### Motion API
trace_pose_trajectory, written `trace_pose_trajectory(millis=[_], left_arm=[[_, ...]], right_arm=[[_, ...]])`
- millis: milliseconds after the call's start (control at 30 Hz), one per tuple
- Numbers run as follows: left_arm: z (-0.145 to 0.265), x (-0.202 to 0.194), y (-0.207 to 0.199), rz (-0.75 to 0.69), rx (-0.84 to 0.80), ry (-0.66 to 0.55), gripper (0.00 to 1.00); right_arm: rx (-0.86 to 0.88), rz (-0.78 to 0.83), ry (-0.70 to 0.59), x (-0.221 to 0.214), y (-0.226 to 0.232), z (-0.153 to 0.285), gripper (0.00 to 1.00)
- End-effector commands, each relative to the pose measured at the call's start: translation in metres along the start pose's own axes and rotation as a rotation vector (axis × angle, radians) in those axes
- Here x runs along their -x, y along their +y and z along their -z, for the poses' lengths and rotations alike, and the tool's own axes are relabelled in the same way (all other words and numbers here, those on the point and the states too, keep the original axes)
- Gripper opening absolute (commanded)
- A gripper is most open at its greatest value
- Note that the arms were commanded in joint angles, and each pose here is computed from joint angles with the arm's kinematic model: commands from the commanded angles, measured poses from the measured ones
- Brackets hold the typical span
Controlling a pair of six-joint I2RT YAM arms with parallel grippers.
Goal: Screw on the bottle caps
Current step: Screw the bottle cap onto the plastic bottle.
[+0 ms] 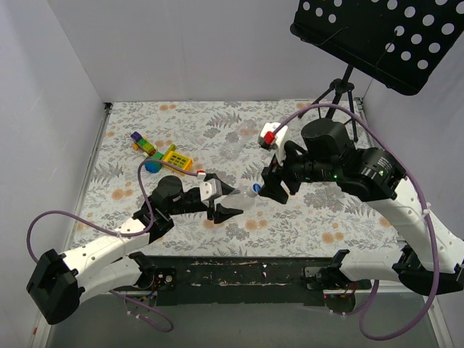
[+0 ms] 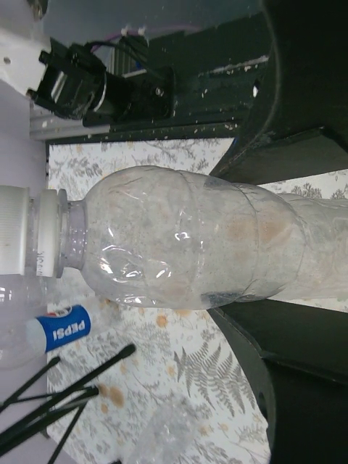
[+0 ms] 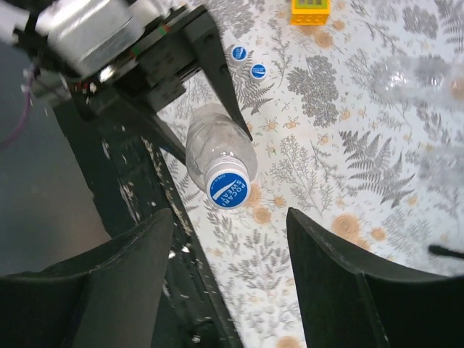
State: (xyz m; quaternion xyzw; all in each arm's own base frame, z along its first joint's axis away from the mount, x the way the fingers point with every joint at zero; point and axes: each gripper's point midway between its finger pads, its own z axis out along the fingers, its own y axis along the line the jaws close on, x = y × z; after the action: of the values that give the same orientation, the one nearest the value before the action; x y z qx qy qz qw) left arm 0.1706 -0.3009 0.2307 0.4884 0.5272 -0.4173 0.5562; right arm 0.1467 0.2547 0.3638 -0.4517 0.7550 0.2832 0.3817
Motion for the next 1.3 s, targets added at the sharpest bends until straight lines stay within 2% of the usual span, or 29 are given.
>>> trace_pose_trajectory(millis=[0, 100, 333, 833, 867, 1033, 1133, 1267], left_arm=[[-0.004, 0.022, -0.023, 0.033, -0.158, -0.041, 0.19], [-0.005, 0.023, -0.032, 0.063, -0.225, -0.038, 0.19], [-0.007, 0.020, -0.038, 0.094, -0.278, -0.021, 0.19], [-0.006, 0.022, -0.040, 0.094, -0.287, -0.024, 0.18], [-0.006, 0.022, -0.040, 0.091, -0.287, -0.025, 0.18], [-0.006, 0.021, -0.037, 0.080, -0.263, -0.028, 0.18], [-0.007, 0.018, -0.026, 0.051, -0.204, -0.021, 0.18], [-0.007, 0.013, -0.001, 0.004, -0.053, -0.017, 0.19]], right_arm=[[0.192, 0.377, -0.015, -0.020, 0.020, 0.005, 0.70], [0.248, 0.501, -0.026, -0.030, 0.025, 0.004, 0.70], [0.342, 0.607, -0.062, -0.031, 0.037, 0.002, 0.66], [0.365, 0.592, 0.032, -0.046, 0.031, -0.019, 0.55], [0.362, 0.584, 0.037, -0.046, 0.030, -0.021, 0.50], [0.344, 0.494, 0.074, -0.052, 0.029, -0.027, 0.27], [0.221, 0.320, 0.144, -0.057, 0.013, -0.038, 0.18], [0.111, 0.034, 0.221, -0.062, 0.006, -0.050, 0.13]])
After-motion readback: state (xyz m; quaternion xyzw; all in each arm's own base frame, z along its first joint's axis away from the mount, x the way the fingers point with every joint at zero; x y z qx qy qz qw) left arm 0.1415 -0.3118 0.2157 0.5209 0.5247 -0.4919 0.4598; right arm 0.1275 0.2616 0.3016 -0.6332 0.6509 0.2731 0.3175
